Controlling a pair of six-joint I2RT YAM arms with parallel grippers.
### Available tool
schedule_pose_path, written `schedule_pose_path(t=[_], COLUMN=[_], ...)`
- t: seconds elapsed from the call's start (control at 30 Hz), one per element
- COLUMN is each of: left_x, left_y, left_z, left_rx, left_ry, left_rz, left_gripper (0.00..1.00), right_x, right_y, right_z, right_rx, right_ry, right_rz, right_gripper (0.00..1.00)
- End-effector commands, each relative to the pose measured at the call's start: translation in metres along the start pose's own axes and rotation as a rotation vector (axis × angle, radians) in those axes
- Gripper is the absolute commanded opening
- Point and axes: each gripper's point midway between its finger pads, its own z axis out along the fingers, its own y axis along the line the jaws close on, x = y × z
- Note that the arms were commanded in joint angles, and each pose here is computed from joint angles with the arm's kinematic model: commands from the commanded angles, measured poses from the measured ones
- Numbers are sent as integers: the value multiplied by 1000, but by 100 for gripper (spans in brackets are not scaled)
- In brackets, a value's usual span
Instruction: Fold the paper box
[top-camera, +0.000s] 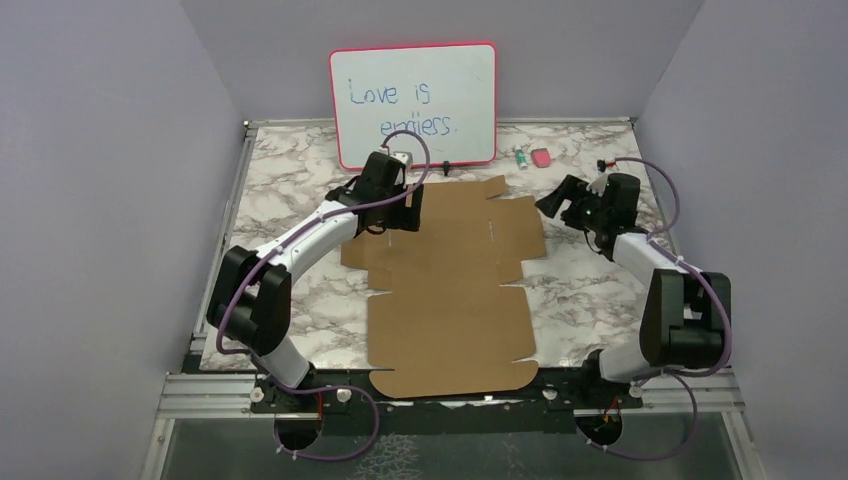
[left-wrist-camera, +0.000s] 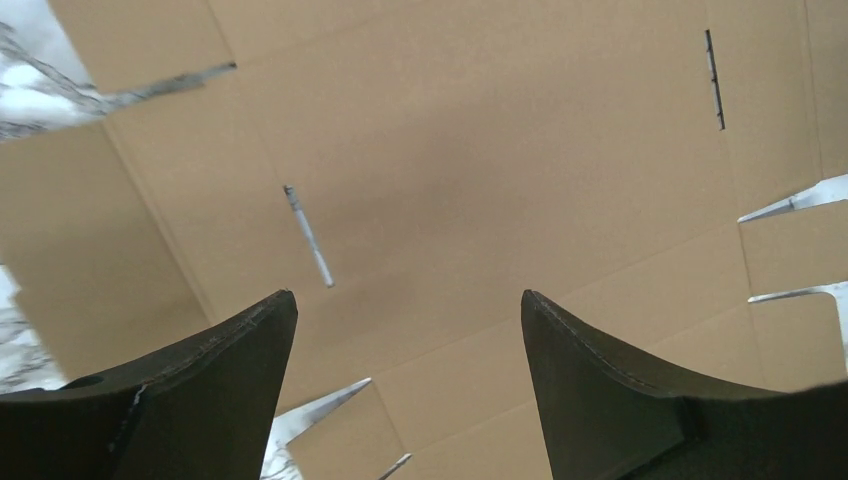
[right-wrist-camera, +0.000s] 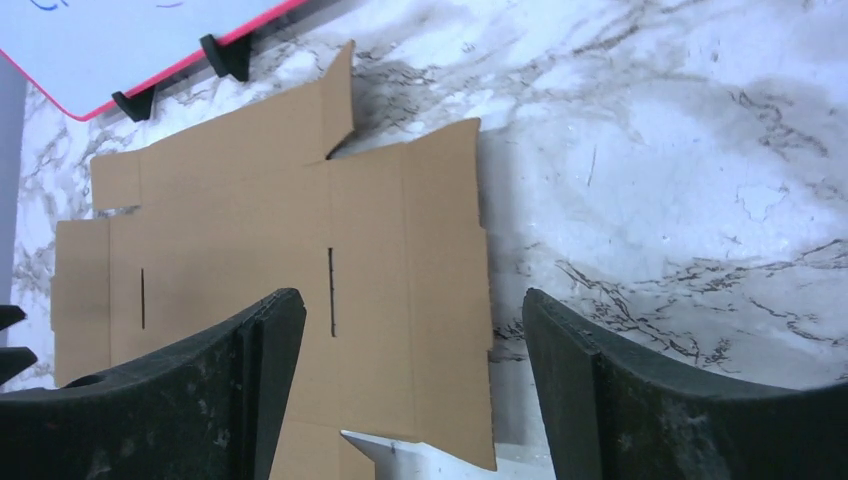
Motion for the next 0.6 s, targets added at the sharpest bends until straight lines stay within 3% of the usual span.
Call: schedule_pose_path(t=[0.0, 0.3, 0.57], left_x=[14, 46, 69], left_y=[-18, -27, -27], left_z=[15, 39, 53], left_rx=[189, 275, 283], left_ry=[12, 78, 123], left_rz=[-107, -190, -232], left_gripper=[83, 84, 84], right_x=[24, 57, 67], right_y=[-14, -29, -25], right_z=[8, 25, 28], right_rx=[-47, -110, -165], right_ry=[72, 169, 208], right_rz=[74, 143, 139], right_gripper=[82, 64, 42])
